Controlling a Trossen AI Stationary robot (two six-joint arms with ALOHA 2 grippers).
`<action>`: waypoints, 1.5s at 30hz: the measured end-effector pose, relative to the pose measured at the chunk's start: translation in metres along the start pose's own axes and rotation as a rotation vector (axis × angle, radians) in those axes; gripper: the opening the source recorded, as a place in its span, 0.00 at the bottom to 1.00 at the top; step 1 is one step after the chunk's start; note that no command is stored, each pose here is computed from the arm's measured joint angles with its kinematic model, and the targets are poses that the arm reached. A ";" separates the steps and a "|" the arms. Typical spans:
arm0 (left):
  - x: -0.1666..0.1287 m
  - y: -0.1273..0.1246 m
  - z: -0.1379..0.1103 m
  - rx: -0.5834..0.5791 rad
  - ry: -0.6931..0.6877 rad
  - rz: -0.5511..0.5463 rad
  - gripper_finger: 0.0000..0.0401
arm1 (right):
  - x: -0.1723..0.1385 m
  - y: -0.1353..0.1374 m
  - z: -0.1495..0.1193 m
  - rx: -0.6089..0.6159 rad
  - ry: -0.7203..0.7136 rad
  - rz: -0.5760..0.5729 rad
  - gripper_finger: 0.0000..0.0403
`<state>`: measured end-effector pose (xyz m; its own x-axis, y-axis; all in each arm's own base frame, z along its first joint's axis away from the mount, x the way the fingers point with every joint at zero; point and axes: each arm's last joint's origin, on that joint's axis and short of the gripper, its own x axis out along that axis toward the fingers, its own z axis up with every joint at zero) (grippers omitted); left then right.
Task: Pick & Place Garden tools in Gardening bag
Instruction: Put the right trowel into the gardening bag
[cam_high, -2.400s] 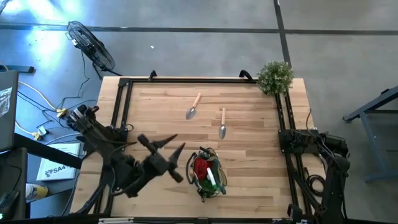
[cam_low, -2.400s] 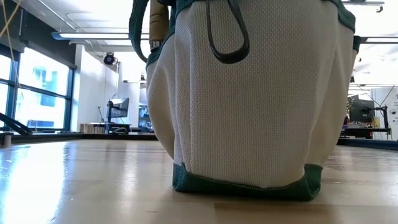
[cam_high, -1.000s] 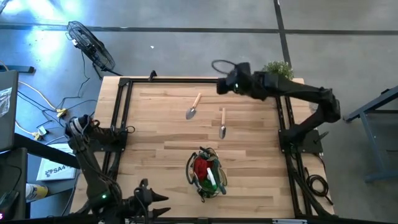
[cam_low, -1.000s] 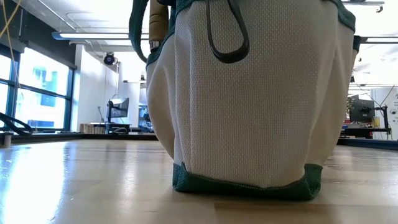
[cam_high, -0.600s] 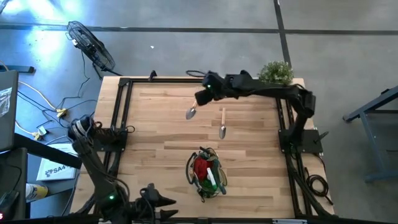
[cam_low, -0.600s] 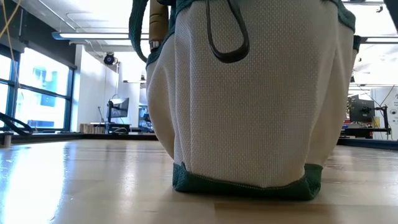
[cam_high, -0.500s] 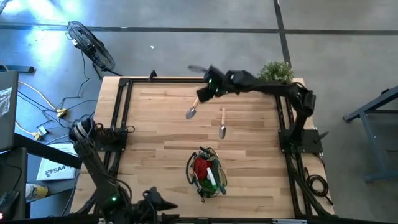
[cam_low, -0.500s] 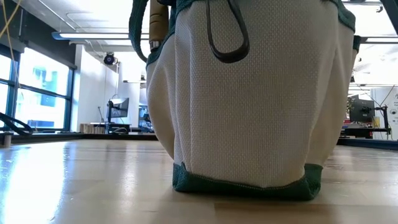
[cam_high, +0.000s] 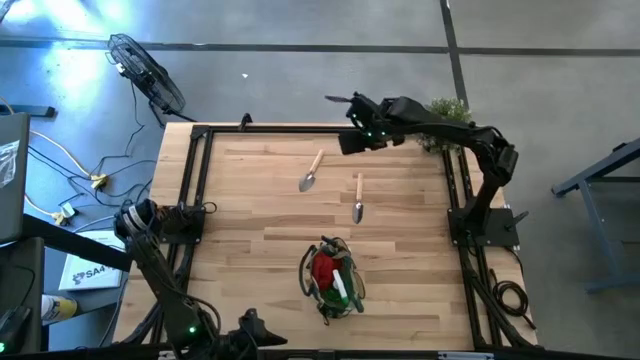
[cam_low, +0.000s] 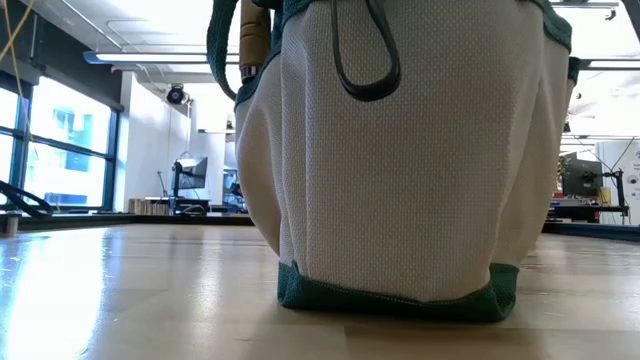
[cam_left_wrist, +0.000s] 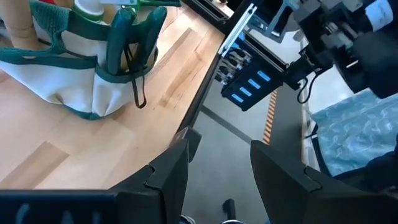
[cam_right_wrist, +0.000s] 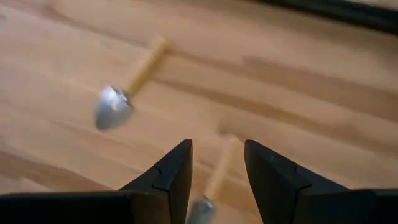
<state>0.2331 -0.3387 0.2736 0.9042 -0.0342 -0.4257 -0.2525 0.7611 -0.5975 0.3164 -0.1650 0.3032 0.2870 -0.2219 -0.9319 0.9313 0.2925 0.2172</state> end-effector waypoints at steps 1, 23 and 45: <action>0.000 -0.001 0.000 -0.007 -0.001 -0.005 0.42 | 0.000 -0.001 -0.004 -0.005 0.021 -0.032 0.34; -0.001 -0.010 0.003 0.036 -0.013 -0.080 0.42 | 0.049 0.007 -0.080 0.069 0.074 -0.204 0.34; -0.003 -0.011 -0.001 0.146 0.052 -0.114 0.42 | 0.053 -0.005 -0.060 0.136 0.220 -0.088 0.34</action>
<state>0.2332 -0.3475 0.2810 0.9040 -0.1561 -0.3980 -0.0935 0.8362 -0.5403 0.3136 -0.1230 0.2350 0.1622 -0.0295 -0.9863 0.9763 0.1500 0.1560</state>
